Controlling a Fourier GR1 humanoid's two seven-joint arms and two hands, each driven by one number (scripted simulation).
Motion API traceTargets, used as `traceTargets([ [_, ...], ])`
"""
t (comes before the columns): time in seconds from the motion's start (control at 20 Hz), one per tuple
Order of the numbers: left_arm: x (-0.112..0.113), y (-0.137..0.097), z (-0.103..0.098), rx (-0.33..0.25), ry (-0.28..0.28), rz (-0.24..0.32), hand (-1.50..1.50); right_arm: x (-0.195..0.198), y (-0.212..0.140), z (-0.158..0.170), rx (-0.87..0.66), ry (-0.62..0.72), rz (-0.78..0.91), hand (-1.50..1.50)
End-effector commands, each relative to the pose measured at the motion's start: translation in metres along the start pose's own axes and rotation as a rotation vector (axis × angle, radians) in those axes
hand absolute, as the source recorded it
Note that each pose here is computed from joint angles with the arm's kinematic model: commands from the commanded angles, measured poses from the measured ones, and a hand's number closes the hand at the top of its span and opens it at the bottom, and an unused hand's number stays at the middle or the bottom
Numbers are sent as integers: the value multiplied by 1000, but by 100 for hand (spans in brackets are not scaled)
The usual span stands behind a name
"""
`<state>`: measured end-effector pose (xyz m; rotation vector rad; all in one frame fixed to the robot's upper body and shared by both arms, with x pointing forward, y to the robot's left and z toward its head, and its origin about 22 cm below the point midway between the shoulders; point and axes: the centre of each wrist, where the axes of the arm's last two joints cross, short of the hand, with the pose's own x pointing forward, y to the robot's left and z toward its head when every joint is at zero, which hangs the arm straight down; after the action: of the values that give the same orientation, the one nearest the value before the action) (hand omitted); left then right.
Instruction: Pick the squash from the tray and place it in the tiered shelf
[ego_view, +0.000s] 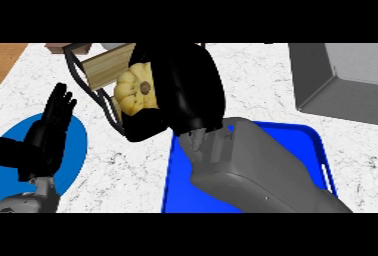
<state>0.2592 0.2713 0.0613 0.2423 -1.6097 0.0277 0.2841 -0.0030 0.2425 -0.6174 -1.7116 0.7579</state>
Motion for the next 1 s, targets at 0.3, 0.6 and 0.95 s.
traceTargets([
  [0.3,10,-5,-6,-20,-11,12,0,-38,37,-57,-82,16,-65,150],
  [0.6,-11,-23,6,-6,-6,1,0,-44,42,-81,-117,-12,-80,150],
  [0.95,5,-21,5,-34,-11,13,0,-71,51,-105,-167,76,-171,150],
])
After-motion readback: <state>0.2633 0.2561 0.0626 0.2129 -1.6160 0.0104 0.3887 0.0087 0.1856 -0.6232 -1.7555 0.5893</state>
